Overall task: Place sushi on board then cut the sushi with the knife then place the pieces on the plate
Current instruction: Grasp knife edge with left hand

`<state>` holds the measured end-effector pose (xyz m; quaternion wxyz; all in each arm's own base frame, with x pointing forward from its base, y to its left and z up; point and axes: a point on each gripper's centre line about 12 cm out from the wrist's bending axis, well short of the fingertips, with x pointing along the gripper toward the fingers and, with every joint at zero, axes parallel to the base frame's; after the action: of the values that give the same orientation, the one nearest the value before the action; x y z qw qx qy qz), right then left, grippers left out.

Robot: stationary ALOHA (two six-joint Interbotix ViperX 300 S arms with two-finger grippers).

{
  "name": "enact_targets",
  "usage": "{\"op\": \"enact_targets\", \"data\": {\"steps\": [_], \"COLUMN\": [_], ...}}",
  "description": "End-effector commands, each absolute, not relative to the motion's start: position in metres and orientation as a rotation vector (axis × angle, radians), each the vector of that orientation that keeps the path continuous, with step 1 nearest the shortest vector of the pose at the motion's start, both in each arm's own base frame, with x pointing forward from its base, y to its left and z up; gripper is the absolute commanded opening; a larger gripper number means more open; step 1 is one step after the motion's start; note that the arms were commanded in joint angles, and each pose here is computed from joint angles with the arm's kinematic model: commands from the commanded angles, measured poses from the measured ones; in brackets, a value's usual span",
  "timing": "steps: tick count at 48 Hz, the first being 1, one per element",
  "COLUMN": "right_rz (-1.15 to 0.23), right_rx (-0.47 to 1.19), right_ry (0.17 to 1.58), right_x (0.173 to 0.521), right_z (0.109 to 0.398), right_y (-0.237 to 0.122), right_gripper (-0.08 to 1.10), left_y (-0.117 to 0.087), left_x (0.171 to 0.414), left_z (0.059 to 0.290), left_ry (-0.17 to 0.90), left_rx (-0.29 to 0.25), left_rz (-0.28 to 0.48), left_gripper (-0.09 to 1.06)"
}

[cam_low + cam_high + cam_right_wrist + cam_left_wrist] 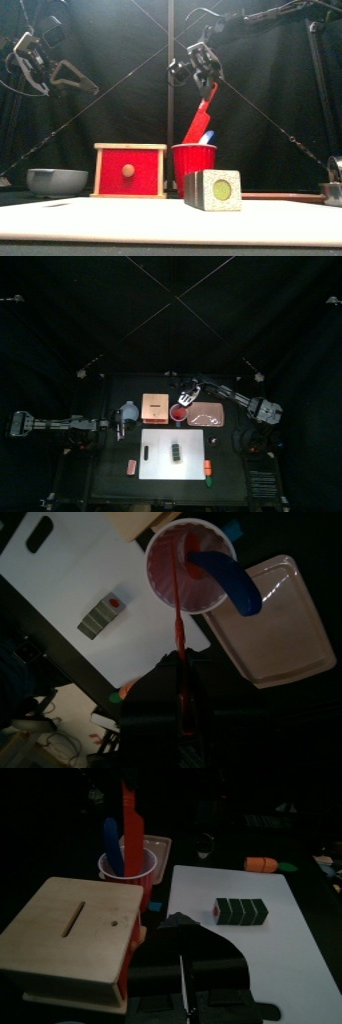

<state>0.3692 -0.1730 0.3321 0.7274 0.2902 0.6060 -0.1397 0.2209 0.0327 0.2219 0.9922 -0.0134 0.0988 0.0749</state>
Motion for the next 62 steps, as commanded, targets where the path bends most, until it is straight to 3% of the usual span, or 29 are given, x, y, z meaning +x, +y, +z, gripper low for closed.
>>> {"op": "enact_targets", "data": {"steps": [1, 11, 21, 29, 36, 47, 62], "right_rz": [-0.305, -0.258, -0.208, -0.136, -0.114, -0.058, -0.016], "right_rx": [0.539, 0.304, 0.165, 0.114, 0.102, 0.054, 0.009], "right_ry": [1.190, 1.021, 0.875, 0.722, 0.637, 0.500, 0.469], "right_x": [0.347, 0.336, 0.325, 0.315, 0.303, 0.298, 0.303], "right_z": [0.389, 0.412, 0.394, 0.365, 0.322, 0.279, 0.250], "right_y": [-0.160, -0.117, -0.072, -0.042, -0.033, -0.015, -0.004], "right_gripper": [0.39, 0.39, 0.39, 0.39, 0.39, 0.39, 0.39], "left_y": [0.033, 0.033, 0.033, 0.031, 0.030, 0.007, -0.014], "left_x": [0.223, 0.224, 0.227, 0.228, 0.230, 0.247, 0.297], "left_z": [0.232, 0.239, 0.246, 0.248, 0.251, 0.247, 0.232], "left_ry": [0.164, 0.140, 0.121, 0.117, 0.114, 0.155, 0.281], "left_rx": [-0.024, -0.018, -0.008, -0.006, -0.004, 0.004, 0.008], "left_rz": [0.152, 0.151, 0.146, 0.135, 0.129, 0.028, -0.047], "left_gripper": [-0.02, 0.02, 0.23, 0.45, 0.67, 0.94, 0.98]}}
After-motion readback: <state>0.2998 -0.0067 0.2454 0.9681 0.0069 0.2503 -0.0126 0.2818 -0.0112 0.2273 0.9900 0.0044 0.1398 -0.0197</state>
